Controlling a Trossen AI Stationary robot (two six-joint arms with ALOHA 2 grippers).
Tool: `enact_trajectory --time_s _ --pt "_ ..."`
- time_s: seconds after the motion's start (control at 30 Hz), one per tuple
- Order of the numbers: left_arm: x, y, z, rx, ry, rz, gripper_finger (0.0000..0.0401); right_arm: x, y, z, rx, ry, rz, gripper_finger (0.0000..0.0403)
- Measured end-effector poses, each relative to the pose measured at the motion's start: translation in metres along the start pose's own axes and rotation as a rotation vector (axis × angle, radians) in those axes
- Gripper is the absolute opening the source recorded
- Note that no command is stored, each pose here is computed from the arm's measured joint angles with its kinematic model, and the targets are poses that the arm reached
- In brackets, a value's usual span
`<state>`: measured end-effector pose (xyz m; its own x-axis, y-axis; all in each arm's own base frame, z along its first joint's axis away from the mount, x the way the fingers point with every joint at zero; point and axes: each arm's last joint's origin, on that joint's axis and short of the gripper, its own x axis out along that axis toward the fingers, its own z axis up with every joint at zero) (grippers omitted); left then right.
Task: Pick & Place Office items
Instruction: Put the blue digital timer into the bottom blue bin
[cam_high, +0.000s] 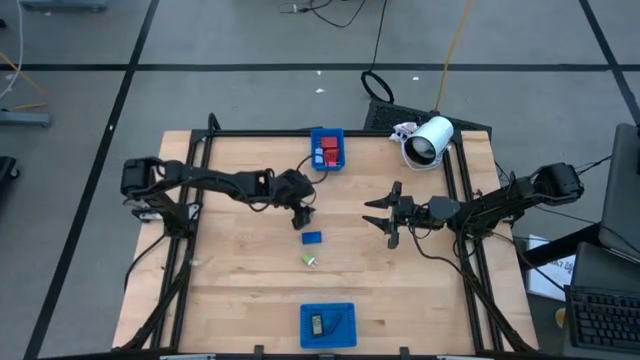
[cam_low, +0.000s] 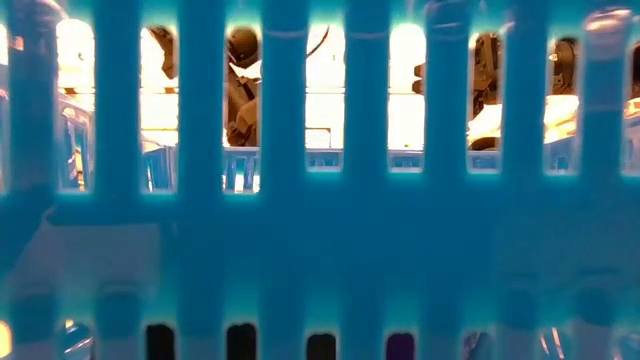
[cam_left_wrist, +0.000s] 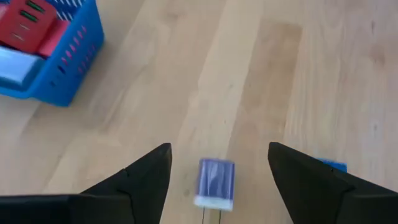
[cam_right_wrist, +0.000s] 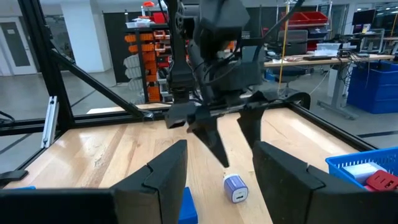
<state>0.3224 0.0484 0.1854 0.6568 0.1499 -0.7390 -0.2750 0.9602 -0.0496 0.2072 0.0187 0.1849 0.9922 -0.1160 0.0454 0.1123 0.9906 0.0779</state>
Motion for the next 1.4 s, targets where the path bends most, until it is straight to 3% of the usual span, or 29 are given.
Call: enact_trajectory --time_s 0.3,0.8,1.13,1.4 --pt "0.018 -0.002 -0.016 0.113 0.120 0.004 0.0260 0.000 0.000 0.000 0.000 0.001 0.000 0.0171" --pt "0.054 -0.001 -0.037 0.118 0.224 0.005 0.0270 0.000 0.000 0.000 -0.001 0.003 0.000 0.0171" --pt "0.055 -0.002 -0.036 0.100 0.213 0.006 0.0251 0.000 0.000 0.000 -0.002 0.005 0.000 0.0171" --pt "0.055 -0.001 -0.037 0.086 0.215 0.012 0.0264 0.000 0.000 -0.001 -0.002 0.005 0.000 0.0171"
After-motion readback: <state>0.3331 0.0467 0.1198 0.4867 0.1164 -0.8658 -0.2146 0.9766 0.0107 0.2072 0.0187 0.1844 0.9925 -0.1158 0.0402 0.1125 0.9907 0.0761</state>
